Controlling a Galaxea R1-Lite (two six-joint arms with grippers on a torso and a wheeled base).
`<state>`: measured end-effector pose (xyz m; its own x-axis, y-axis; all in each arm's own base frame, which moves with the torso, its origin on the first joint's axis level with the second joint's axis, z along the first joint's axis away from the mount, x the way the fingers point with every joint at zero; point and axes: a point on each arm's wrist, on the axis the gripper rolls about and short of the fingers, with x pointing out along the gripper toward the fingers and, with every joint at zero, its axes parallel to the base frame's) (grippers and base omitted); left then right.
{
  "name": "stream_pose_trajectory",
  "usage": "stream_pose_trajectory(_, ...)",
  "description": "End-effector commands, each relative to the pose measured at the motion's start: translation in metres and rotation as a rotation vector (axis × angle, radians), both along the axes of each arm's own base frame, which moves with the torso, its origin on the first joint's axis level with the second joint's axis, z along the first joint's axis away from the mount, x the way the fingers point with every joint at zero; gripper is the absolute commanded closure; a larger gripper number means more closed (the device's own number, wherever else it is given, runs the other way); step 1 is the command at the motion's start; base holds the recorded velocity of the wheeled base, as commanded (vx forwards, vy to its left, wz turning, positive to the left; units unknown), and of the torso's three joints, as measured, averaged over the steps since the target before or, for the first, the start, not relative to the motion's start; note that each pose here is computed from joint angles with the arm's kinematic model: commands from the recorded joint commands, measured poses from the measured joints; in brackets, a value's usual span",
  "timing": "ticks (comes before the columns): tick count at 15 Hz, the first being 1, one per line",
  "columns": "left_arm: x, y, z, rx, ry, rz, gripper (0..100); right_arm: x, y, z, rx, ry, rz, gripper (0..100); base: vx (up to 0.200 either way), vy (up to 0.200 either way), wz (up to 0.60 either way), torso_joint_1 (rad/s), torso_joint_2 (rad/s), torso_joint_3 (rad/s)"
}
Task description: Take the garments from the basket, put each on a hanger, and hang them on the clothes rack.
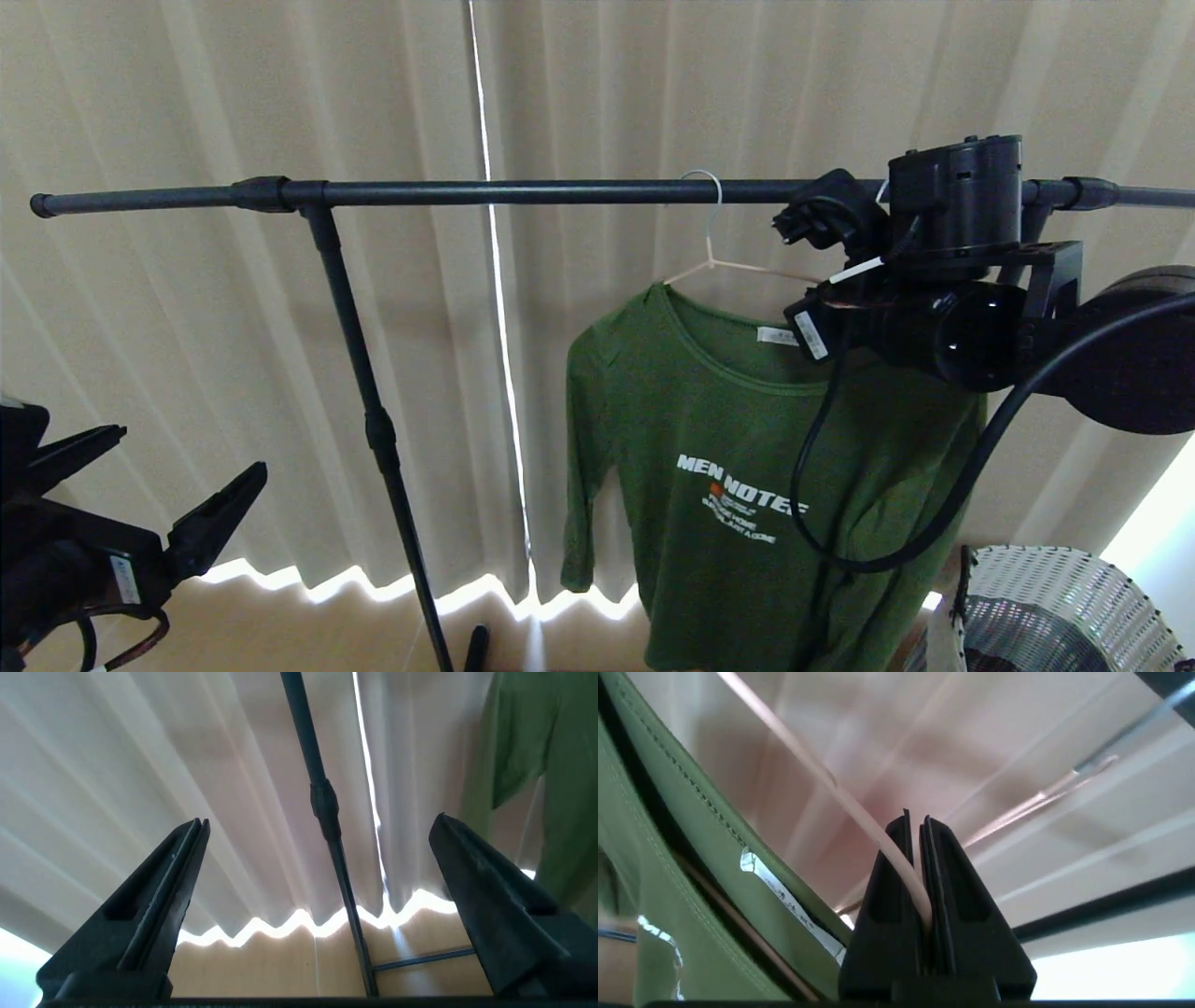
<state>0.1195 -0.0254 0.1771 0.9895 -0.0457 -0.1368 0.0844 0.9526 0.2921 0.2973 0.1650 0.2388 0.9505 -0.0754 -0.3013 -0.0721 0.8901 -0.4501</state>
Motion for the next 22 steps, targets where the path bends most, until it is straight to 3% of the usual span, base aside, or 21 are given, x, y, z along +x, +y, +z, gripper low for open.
stream_pose_trajectory(1,0.0,0.0,-0.001,0.001,0.004,0.001,0,-0.003,0.004,0.001,0.001,-0.002,0.014,100,0.0,0.0,0.0,0.0,0.0,0.0)
stream_pose_trajectory(2,0.0,0.0,-0.001,0.001,0.006,0.001,0,-0.005,0.006,0.001,0.002,-0.004,0.023,100,0.0,0.0,0.0,0.0,0.0,0.0)
stream_pose_trajectory(3,0.0,0.0,-0.001,0.0,0.003,0.001,0,-0.007,0.008,0.001,0.005,-0.006,0.033,0,0.0,0.0,0.0,0.0,0.0,0.0)
stream_pose_trajectory(8,0.001,0.0,-0.001,0.001,0.006,0.002,0,-0.014,0.016,0.003,0.03,-0.012,0.076,0,0.0,0.0,0.0,0.0,0.0,0.0)
stream_pose_trajectory(11,0.002,0.0,-0.002,0.0,0.015,0.007,0,-0.017,0.019,0.003,0.136,0.008,0.159,0,0.0,0.0,0.0,0.0,0.0,0.0)
stream_pose_trajectory(14,0.006,-0.001,-0.006,-0.01,0.041,0.007,0,-0.03,0.011,0.015,0.2,-0.015,0.148,0,0.0,0.0,0.0,0.0,0.0,0.0)
stream_pose_trajectory(18,0.016,-0.003,-0.014,-0.011,0.098,0.007,0,-0.075,-0.025,0.034,0.231,-0.065,0.138,0,0.0,0.0,0.0,0.0,0.0,0.0)
stream_pose_trajectory(22,0.013,-0.003,-0.015,-0.007,0.099,0.005,0,-0.116,-0.073,0.029,0.211,-0.049,0.054,0,0.0,0.0,0.0,0.0,0.0,0.0)
